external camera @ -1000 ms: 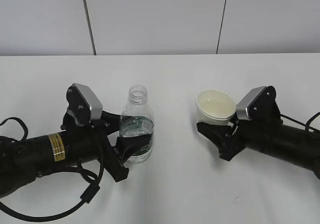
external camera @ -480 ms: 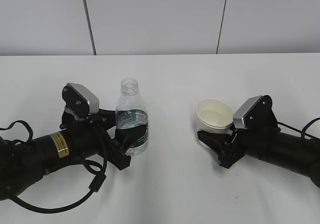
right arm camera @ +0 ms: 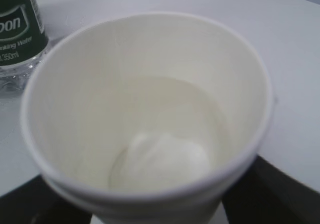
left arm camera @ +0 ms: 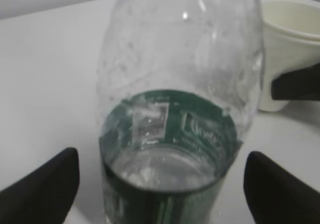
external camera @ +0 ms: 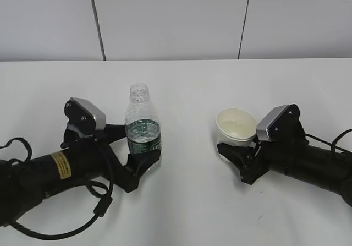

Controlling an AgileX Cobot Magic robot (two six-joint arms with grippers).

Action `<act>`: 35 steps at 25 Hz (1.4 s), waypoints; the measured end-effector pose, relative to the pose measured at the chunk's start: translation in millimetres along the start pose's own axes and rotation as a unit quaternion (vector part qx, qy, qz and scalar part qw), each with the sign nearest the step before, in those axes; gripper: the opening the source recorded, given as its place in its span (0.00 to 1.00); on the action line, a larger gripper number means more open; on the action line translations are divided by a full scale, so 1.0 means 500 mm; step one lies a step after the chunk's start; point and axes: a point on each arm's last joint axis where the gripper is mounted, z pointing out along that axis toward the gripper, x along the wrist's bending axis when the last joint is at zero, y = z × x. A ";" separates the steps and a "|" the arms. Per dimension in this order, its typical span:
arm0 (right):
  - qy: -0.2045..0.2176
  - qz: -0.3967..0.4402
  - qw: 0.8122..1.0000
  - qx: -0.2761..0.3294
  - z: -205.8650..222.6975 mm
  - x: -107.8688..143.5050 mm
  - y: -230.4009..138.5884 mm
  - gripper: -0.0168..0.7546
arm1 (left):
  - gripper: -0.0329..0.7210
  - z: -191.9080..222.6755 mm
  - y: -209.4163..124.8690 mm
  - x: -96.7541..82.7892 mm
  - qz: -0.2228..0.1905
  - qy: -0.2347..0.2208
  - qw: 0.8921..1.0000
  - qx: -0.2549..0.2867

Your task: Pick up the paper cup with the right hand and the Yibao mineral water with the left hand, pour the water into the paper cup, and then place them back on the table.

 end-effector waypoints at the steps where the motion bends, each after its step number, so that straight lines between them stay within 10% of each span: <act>1: -0.001 0.000 1.000 0.000 0.000 0.000 0.000 0.71 | 0.85 -0.006 -0.006 -0.001 -0.004 0.002 1.000 0.006; 16: -0.047 0.018 0.999 -0.008 0.029 -0.034 -0.011 0.71 | 0.85 -0.113 -0.021 0.011 -0.053 0.094 0.993 0.038; 26: -0.045 0.028 0.999 -0.005 0.024 -0.026 -0.021 0.88 | 0.83 -0.114 -0.021 0.018 -0.045 0.113 0.992 0.038; 35: -0.169 0.090 0.980 0.048 -0.081 -0.006 -0.030 0.88 | 0.82 -0.137 -0.026 0.025 -0.048 0.160 0.985 0.047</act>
